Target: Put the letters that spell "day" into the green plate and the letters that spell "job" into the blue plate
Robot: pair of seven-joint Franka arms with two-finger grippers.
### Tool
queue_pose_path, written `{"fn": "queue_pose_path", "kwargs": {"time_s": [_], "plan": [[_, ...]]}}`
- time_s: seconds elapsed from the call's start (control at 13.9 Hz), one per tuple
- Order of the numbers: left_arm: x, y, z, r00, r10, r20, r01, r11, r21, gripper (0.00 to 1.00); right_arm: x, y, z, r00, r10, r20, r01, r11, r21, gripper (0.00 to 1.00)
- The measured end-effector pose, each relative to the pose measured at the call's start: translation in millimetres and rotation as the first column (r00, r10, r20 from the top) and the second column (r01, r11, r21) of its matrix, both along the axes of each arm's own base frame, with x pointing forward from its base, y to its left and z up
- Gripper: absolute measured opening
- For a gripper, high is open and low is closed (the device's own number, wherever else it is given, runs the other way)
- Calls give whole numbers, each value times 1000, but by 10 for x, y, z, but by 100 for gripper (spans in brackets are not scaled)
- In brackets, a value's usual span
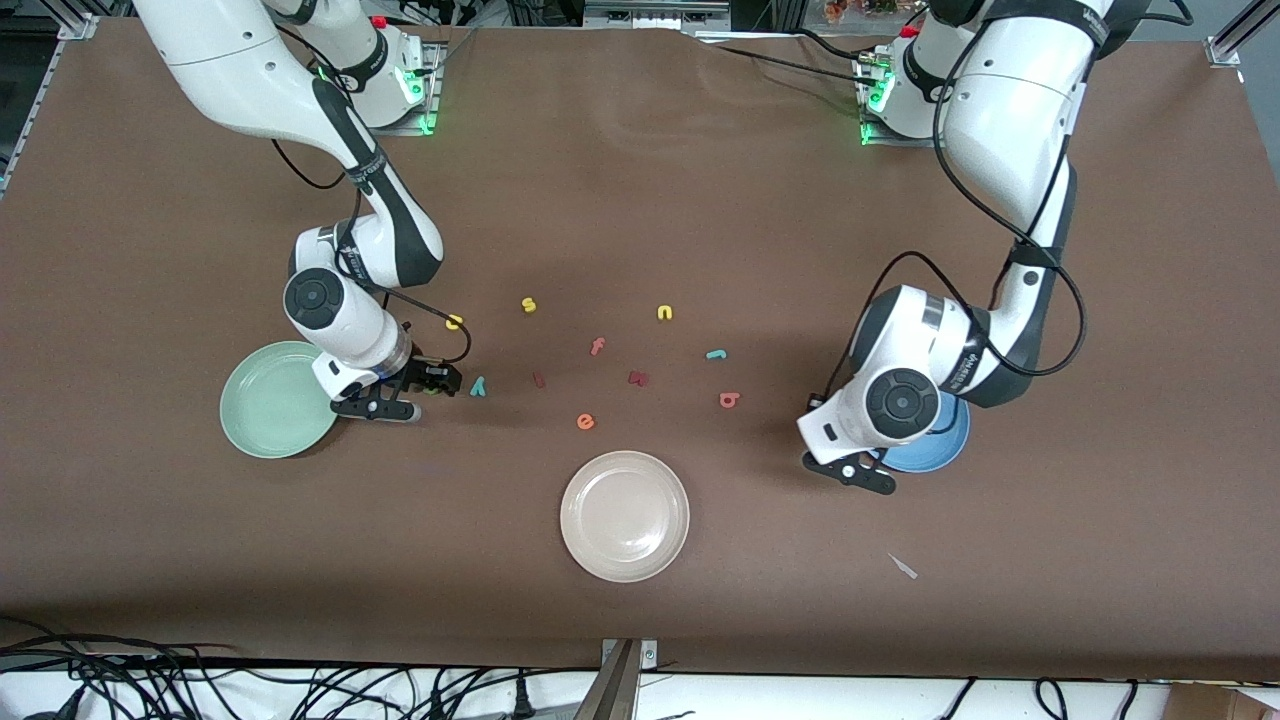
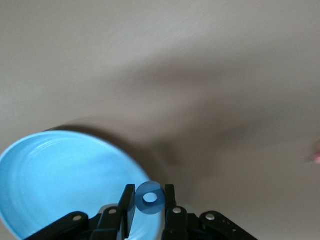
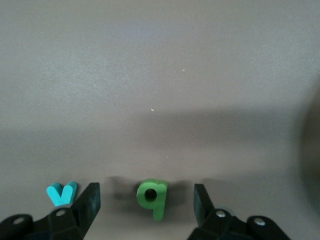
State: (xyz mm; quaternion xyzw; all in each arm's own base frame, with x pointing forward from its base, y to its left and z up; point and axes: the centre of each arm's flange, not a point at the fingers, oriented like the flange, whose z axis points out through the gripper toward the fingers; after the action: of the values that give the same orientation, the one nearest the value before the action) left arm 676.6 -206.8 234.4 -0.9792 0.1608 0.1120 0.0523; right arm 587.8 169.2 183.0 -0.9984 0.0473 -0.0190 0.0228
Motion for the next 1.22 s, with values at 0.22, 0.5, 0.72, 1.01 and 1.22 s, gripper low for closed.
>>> {"fn": "queue_pose_path", "kwargs": {"time_s": [0.22,0.5,0.72,1.01,1.22], "plan": [[-40,304,-182,999,2,-39,-1,1000,19,28,-13,-2,-51,1000,0,-9,0,1000,-2,71],[-95,312,-237,999,0,-44,1,1000,16,53,-10,-1,-50,1000,1,-14,-1,1000,-4,57],[-112,69,-9,1000,-23,-8,23,1000,-5,81,8,4,-31,1000,1,-20,-1,1000,-5,43],[-383,-823,140,994,94,62,-95,995,20,100,6,4,-37,1000,1,-24,-1,1000,-6,29],[-558,-1359,74,976,181,120,-178,983,-34,100,8,4,-35,1000,1,-25,-1,1000,-6,28]]}}
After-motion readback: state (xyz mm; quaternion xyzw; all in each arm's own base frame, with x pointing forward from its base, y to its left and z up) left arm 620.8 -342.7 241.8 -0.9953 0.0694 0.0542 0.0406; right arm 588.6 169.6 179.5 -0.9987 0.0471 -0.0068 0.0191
